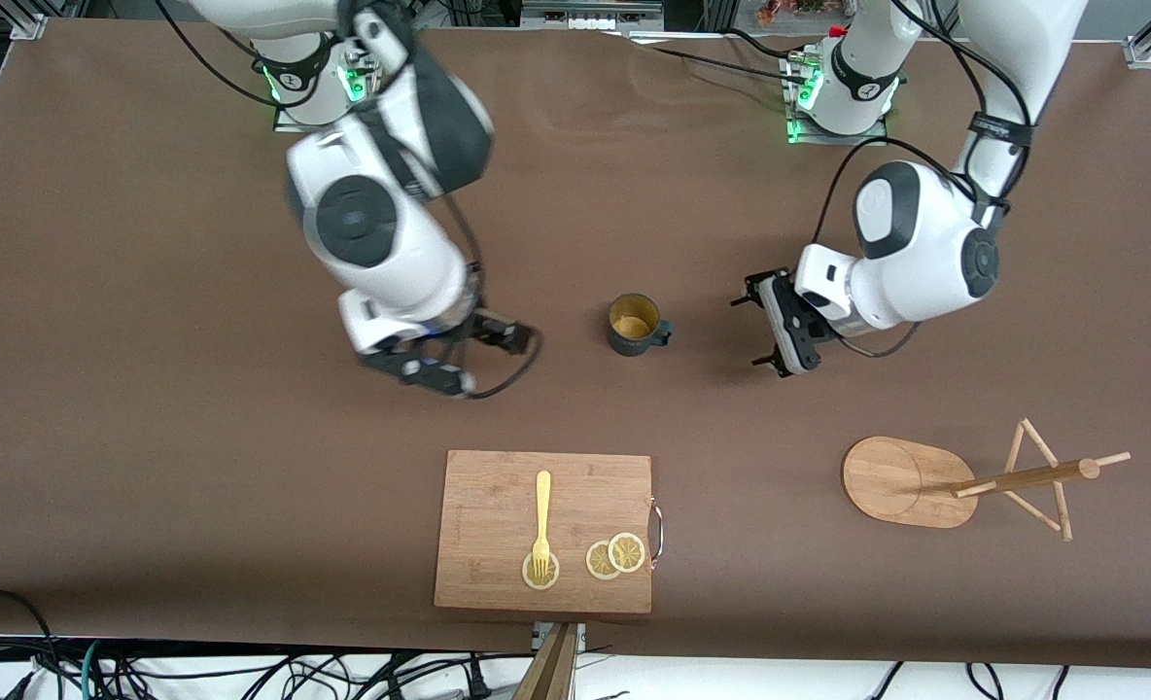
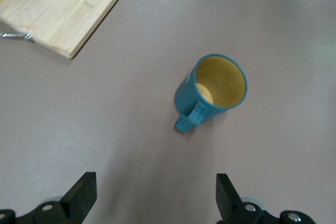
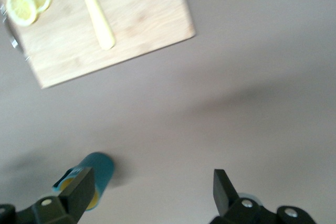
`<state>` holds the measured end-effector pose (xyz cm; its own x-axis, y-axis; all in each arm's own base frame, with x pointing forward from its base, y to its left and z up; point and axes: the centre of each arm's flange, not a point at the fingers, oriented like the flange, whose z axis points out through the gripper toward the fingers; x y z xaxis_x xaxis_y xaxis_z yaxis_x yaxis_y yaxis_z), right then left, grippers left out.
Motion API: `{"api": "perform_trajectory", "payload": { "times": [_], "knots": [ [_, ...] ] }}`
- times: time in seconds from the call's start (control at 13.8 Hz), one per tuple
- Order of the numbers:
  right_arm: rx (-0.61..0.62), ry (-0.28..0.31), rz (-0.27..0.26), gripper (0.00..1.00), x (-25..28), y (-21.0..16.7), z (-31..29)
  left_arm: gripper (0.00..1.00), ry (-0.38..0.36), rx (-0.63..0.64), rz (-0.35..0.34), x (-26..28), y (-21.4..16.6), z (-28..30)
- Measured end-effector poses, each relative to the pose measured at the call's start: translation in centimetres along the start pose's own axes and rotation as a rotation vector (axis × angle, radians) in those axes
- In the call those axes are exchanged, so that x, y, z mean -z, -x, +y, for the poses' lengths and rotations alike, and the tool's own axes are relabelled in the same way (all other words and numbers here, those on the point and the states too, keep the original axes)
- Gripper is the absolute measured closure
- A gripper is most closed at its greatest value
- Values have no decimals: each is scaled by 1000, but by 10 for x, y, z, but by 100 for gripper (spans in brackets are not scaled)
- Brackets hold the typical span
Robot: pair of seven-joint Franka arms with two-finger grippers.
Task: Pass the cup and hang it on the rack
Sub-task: 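Set the mug upright, release it, and withdraw the right gripper, then grasp the teal mug's handle with the left gripper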
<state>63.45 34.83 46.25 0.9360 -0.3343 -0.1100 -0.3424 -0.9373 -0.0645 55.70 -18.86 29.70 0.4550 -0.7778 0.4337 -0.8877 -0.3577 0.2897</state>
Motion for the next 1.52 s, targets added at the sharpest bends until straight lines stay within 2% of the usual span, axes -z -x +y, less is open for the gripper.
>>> {"api": "perform_trajectory", "payload": {
  "times": [0.22, 0.29, 0.51, 0.73, 1.02, 1.52],
  "knots": [
    [33, -1, -8, 0, 54, -38, 74, 0, 21, -56, 120, -15, 22, 3],
    [49, 3, -17, 0, 72, -42, 99, 0, 14, -68, 140, -21, 26, 6],
    [111, 21, -44, 0, 119, -35, 164, 0, -15, -79, 174, -44, 28, 22],
    [165, 11, -38, 0, 154, -17, 231, 0, -35, -116, 260, -65, 40, 25],
    [186, -8, -30, 0, 152, 4, 292, 0, -54, -144, 358, -91, 60, 22],
    [323, 51, 16, 0, 128, -14, 303, 0, -85, -171, 447, -125, 81, 23]
  ]
}}
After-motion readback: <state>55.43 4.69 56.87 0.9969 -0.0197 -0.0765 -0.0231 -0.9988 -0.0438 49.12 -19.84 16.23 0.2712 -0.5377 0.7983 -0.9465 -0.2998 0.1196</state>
